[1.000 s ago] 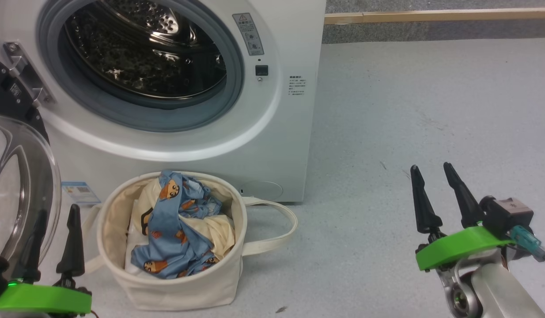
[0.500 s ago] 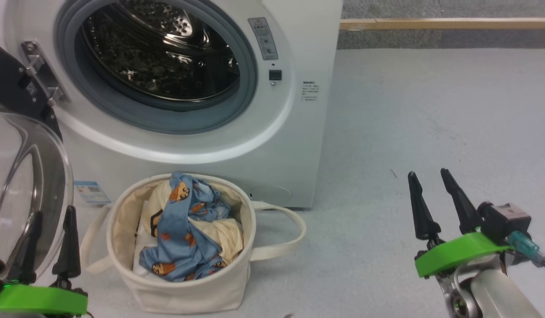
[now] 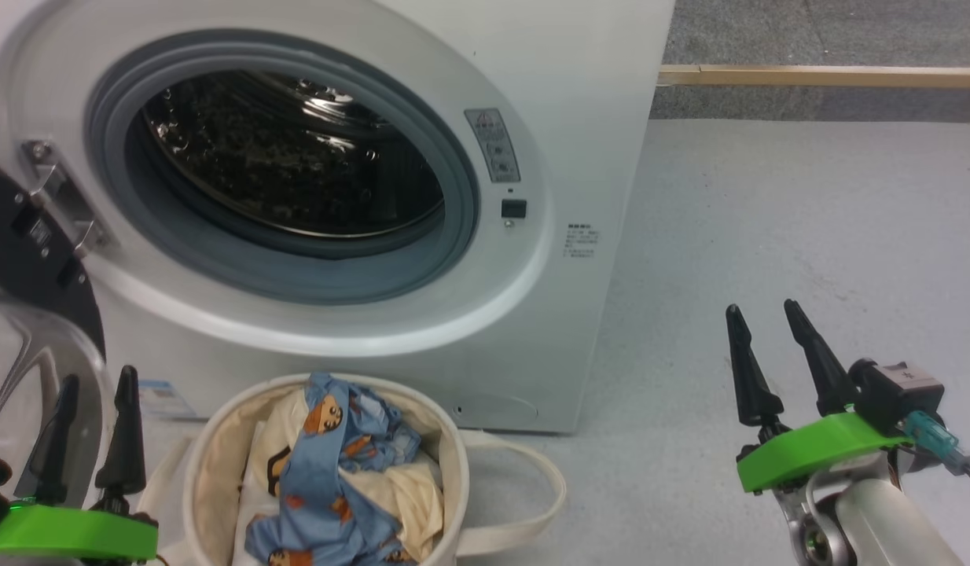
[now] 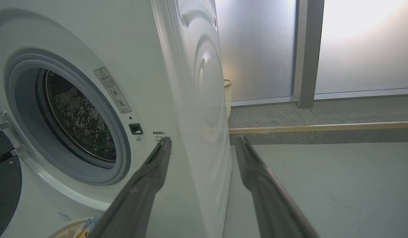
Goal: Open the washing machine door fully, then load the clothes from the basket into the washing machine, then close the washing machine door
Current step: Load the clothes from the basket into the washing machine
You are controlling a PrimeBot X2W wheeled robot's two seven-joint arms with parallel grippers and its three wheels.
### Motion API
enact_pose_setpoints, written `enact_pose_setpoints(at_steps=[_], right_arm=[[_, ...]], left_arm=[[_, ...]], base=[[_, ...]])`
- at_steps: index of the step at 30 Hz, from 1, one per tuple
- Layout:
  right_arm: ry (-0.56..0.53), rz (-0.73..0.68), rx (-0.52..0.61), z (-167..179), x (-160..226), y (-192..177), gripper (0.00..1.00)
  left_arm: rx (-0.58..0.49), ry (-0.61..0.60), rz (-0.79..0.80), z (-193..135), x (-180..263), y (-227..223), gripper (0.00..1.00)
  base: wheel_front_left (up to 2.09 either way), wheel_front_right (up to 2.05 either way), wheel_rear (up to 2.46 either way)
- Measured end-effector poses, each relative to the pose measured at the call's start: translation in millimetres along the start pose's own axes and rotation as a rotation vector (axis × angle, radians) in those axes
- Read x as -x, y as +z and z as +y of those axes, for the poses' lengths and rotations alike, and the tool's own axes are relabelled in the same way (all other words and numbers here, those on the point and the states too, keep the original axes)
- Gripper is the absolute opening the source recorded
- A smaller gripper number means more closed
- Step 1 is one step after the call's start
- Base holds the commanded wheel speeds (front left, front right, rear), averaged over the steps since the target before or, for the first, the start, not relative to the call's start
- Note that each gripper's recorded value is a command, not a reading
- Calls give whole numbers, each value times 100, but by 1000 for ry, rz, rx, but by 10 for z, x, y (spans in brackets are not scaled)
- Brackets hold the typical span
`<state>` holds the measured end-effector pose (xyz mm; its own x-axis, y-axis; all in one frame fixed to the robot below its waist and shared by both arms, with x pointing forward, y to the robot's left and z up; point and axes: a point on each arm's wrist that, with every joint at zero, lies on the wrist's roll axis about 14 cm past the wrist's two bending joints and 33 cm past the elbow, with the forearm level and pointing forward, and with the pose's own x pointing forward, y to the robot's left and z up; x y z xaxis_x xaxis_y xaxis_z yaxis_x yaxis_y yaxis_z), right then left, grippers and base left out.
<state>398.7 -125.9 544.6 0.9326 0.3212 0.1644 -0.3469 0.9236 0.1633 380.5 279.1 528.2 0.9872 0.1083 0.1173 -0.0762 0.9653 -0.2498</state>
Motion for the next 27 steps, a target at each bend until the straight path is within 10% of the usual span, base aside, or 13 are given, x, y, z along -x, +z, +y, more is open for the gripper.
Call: enact_pose_setpoints(at_steps=[27], right_arm=[[1,56,-35,19,-34,-232,100]], left_arm=[[32,-79,106,-395,-152,-432,100]], base=[[34,-34,0]])
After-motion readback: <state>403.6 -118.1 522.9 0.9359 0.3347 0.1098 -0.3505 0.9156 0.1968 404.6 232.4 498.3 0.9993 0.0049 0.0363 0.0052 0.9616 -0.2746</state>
